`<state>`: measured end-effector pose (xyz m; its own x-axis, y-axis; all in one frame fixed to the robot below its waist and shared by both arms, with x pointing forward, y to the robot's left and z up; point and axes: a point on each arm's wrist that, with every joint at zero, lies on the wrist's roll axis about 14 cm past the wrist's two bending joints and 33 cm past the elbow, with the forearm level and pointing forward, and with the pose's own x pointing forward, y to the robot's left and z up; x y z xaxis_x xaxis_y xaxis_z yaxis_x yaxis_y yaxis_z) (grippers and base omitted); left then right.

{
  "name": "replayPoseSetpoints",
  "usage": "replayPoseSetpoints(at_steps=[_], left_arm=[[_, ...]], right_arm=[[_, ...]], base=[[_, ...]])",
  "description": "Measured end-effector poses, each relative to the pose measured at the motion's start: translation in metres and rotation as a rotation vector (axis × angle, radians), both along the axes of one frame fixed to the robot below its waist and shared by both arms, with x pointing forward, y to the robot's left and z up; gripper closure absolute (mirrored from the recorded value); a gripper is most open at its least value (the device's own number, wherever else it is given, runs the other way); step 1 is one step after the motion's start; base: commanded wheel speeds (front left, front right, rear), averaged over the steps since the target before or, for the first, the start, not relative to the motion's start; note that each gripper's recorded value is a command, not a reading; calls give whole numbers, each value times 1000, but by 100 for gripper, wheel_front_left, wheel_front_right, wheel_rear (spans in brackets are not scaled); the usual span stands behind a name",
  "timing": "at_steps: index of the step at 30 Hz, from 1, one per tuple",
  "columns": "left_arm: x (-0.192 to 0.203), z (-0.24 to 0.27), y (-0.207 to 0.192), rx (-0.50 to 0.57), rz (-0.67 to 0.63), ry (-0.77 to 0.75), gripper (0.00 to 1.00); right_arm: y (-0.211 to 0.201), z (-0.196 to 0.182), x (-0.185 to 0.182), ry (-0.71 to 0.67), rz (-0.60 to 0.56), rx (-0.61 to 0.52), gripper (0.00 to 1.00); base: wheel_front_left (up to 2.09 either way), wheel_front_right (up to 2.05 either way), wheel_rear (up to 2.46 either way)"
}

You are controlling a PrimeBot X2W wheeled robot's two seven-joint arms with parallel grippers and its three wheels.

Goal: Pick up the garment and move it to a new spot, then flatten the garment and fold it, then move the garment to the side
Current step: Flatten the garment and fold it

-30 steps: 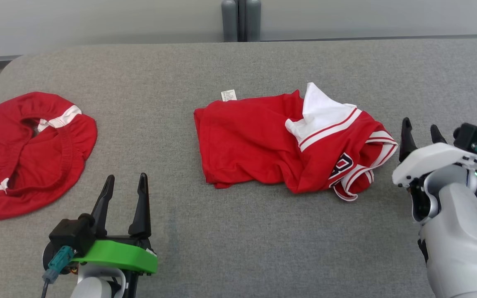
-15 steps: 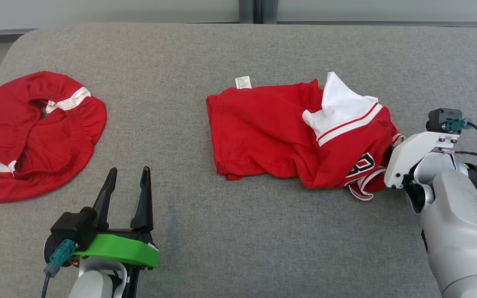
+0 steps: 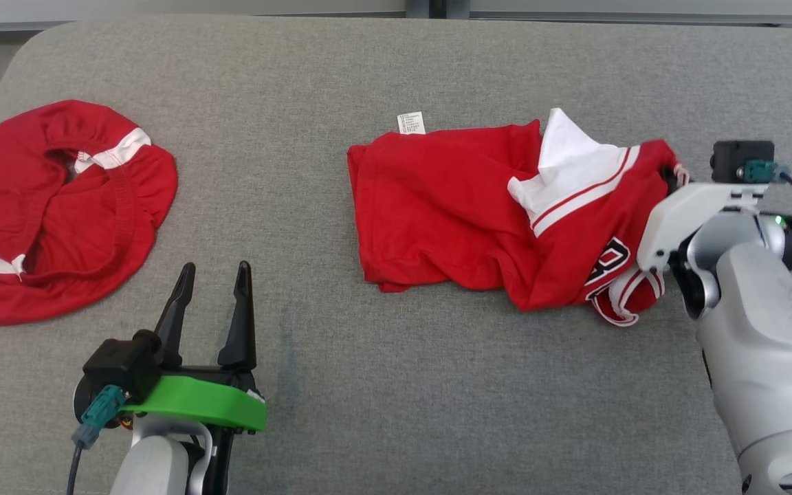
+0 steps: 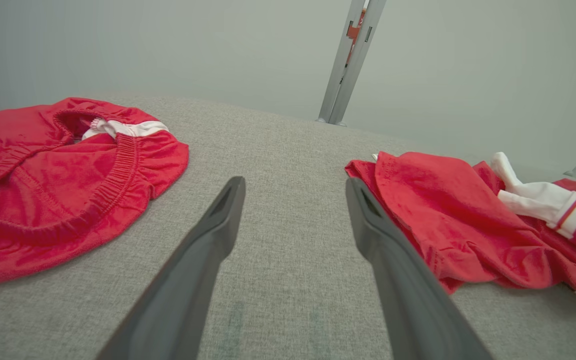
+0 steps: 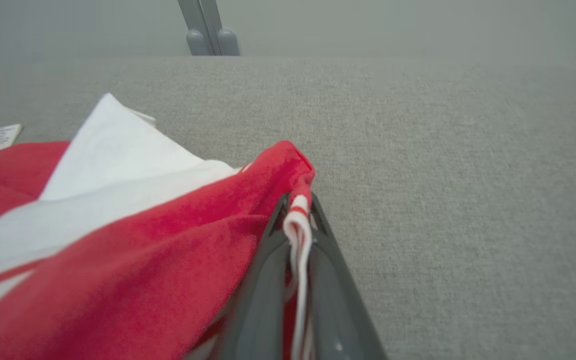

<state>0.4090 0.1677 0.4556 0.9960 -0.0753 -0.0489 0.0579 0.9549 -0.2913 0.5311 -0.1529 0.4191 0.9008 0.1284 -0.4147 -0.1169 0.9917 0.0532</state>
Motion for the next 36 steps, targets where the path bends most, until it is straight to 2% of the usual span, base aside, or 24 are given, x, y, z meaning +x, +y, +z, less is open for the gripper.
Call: replayPoseSetpoints(at_steps=[8,12,17,19,22,28,31,36], left_arm=[[0,3,3,-6,14,-8,0],[-4,4,8,-3,30,-8,0],[-7,9,16,0,53,-19,0],[-8,10,17,-1,58,-22,0],[-9,10,18,-4,61,-23,0],[-8,9,6,-16,31,-20,0],[-5,9,-3,-22,6,-23,0],[-1,9,-15,-28,-30,-26,0]], right_arm=[[16,97,54,-367,77,-68,100],[33,162,73,-588,130,-89,100],[54,232,71,-823,199,-116,100],[59,246,64,-874,229,-142,100],[57,229,51,-858,271,-187,100],[33,158,11,-690,302,-208,100],[18,128,-18,-611,310,-217,100],[-1,101,-68,-541,307,-214,100]], base=[[0,0,0],[0,0,0],[0,0,0],[0,0,0],[0,0,0],[0,0,0],[0,0,0],[0,0,0]])
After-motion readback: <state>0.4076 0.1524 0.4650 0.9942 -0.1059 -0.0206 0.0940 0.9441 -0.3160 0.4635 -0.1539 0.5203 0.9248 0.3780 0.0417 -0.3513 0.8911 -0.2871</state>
